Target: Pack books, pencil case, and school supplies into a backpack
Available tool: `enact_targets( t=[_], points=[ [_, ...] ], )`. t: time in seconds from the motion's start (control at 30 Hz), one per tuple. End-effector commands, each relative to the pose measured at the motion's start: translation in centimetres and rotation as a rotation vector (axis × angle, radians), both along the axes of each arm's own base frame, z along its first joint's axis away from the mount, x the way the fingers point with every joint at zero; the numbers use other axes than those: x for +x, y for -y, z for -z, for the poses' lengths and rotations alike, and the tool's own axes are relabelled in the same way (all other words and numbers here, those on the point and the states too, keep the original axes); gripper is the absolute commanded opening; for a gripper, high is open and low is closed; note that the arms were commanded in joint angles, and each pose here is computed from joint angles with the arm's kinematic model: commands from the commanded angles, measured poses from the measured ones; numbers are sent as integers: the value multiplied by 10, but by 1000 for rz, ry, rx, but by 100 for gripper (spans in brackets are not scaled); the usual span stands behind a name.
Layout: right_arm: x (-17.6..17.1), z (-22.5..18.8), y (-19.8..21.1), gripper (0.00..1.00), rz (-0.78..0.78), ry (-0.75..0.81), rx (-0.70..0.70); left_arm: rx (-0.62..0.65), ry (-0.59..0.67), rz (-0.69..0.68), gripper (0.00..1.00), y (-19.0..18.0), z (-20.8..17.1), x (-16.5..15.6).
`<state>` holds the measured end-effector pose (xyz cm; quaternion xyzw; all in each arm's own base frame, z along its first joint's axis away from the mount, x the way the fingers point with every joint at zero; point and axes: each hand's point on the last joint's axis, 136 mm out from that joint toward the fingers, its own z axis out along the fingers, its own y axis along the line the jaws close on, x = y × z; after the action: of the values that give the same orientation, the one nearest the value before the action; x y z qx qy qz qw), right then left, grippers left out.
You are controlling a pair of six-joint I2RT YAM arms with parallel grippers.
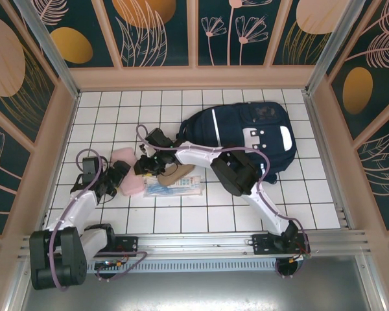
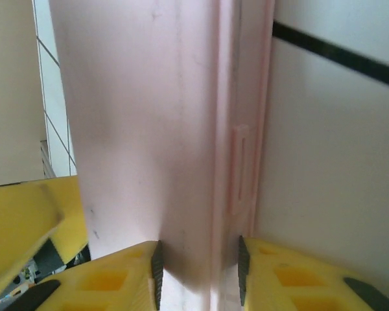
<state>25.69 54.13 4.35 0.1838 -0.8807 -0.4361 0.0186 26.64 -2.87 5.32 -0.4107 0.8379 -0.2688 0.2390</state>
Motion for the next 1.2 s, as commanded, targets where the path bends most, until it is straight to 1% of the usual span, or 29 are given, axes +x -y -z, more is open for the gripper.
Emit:
enact_targets(
  t=[0.0, 0.1, 0.23, 0.33, 0.37, 0.43, 0.63, 0.7, 0.77, 0.83, 0.9, 1.03, 1.1, 1.17],
  points=[
    [-8, 1, -8, 34, -23, -16, 38, -144, 190, 102, 81, 30, -45, 17],
    [-3, 4, 0, 30, -1, -25, 44, -154, 217, 112, 80, 32, -49, 17],
    [-1, 4, 5, 29, 1, -32, 55, -149, 181, 121, 78, 32, -36, 14],
    [0, 3, 5, 29, -2, -29, 57, -158, 169, 145, 71, 36, -29, 14],
    [1, 3, 5, 29, -1, -32, 60, -173, 178, 158, 68, 39, -29, 14],
    [2, 2, 5, 28, 2, -36, 65, -209, 220, 182, 68, 45, -37, 17],
    [8, 0, 8, 28, 20, -56, 89, -200, 327, 194, 68, 45, -65, 22],
    [9, -2, 9, 28, 23, -54, 91, -178, 295, 174, 68, 41, -59, 22],
    [11, -4, 9, 28, 24, -45, 89, -141, 239, 163, 64, 36, -47, 20],
    [13, -9, 10, 29, 25, -28, 86, -120, 175, 154, 56, 32, -32, 17],
    [16, -12, 10, 29, 27, -6, 78, -107, 131, 151, 54, 30, -22, 14],
    [18, -17, 10, 30, 25, 10, 75, -78, 78, 141, 61, 26, -11, 11],
    [17, -16, 9, 30, 21, 9, 76, -71, 80, 145, 71, 25, -13, 12],
    [15, -15, 8, 30, 18, 7, 75, -62, 85, 150, 82, 25, -16, 13]
  ],
)
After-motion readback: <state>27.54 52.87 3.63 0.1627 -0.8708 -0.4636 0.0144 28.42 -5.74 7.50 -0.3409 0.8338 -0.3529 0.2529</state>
